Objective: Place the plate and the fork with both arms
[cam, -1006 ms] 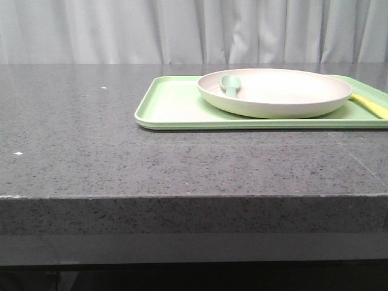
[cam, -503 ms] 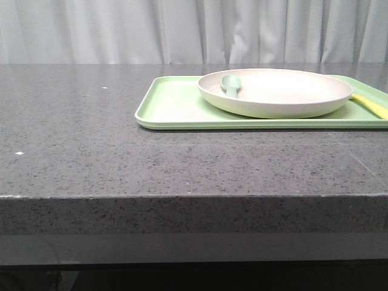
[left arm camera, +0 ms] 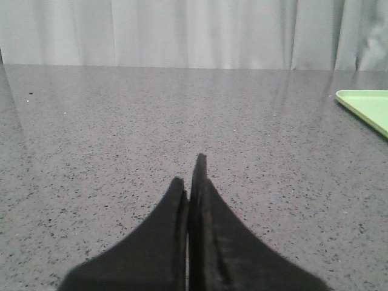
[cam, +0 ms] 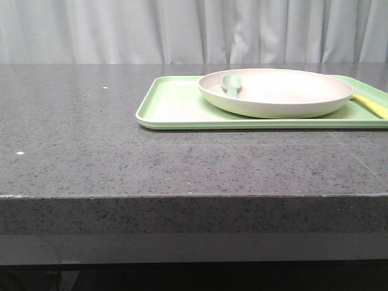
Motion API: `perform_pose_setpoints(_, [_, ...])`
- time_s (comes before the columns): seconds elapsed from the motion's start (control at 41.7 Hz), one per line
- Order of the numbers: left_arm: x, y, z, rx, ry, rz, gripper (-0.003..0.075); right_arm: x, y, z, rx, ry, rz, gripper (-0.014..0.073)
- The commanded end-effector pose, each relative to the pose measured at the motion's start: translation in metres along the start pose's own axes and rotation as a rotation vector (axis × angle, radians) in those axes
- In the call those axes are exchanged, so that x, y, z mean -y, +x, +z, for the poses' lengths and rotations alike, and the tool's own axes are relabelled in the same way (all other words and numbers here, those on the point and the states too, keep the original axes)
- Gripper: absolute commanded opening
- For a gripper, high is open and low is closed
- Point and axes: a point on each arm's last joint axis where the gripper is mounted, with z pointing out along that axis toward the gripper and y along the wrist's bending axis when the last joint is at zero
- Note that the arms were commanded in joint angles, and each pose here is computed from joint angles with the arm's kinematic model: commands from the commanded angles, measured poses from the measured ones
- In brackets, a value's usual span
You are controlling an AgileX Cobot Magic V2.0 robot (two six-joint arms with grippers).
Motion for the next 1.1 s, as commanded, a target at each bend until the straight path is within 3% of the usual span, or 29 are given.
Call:
perform_pose_setpoints(0.0, [-0.001,-0.009,-0.002,0.112,-0.005,-0.016,-0.0018,0.003,-0.003,-0.009,0.135,0.051,-0.045,-0.0068])
perform_pose_setpoints(0.287, [-0.001,-0.009,-0.002,0.112,-0.005,-0.016,-0.0018,0.008,0.039,0.014,0.521,0.093,-0.052,-0.0068])
perform_pose_setpoints(0.527, [-0.001,-0.009,-0.002,0.109,-0.005,-0.016,-0.0018,0.014,0.088,0.052,0.72,0.116,-0.051,-0.0068])
perform_pose_setpoints(0.719, [-0.001,-0.009,-0.002,0.109,-0.005,-0.016,-0.0018,0.02,0.119,0.082,0.808,0.167,-0.038,-0.0068])
perform_pose_setpoints(1.078, [-0.001,-0.009,-0.002,0.109,-0.005,-0.016,-0.0018,0.02,0.121,0.082,0.787,0.169,-0.036,-0.0068])
